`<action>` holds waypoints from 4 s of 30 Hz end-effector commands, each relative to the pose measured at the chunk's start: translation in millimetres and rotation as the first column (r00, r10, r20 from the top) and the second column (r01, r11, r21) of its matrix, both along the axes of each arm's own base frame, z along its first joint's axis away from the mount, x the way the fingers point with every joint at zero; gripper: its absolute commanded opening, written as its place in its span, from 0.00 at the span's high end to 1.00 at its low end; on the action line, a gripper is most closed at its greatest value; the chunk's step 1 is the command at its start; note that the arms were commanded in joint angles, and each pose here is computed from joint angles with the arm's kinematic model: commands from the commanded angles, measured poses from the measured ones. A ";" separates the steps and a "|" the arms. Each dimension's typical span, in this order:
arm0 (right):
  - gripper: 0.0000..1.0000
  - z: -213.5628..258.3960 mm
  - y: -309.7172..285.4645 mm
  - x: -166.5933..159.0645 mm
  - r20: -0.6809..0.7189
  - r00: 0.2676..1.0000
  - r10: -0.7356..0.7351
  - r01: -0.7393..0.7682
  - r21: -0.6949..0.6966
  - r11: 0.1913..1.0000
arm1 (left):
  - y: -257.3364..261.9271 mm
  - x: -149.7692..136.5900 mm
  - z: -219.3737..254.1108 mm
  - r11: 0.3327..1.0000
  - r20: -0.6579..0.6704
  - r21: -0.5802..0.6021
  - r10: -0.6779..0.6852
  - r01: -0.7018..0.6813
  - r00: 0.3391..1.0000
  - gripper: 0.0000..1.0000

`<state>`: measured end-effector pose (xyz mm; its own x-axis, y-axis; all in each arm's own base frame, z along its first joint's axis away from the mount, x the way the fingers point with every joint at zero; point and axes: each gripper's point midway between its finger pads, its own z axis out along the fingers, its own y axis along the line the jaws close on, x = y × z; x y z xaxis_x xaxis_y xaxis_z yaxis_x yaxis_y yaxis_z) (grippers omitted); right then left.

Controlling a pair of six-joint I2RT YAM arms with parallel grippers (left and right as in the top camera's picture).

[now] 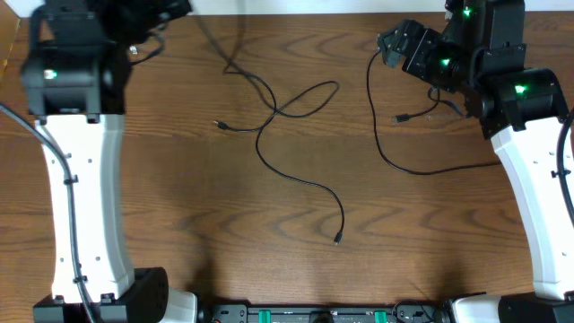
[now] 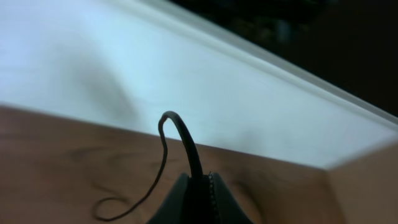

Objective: Untangle cables

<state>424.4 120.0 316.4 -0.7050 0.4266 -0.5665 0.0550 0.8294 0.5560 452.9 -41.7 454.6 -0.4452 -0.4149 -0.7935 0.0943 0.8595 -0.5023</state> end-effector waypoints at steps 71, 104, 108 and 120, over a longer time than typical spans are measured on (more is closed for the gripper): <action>0.02 -18.8 19.5 0.6 -0.042 0.998 0.050 -0.051 -0.035 0.998 | 535.8 -42.7 -310.5 0.541 -0.243 0.637 0.817 -0.549 0.523 0.32; 0.01 -26.3 25.1 2.1 -0.049 0.996 0.078 -0.081 -0.056 0.995 | 457.5 -59.7 -437.3 0.746 -0.628 0.556 0.665 -0.366 0.403 0.92; 0.01 -28.0 24.7 0.6 -0.059 0.995 0.078 -0.082 -0.058 0.995 | 460.9 -64.8 -462.3 0.757 -0.650 0.560 0.654 -0.338 0.388 0.92; 0.01 -30.2 24.1 -1.5 -0.072 0.994 0.077 -0.082 -0.060 0.995 | 498.8 -81.6 -468.7 0.720 -0.601 0.595 0.693 -0.357 0.397 0.92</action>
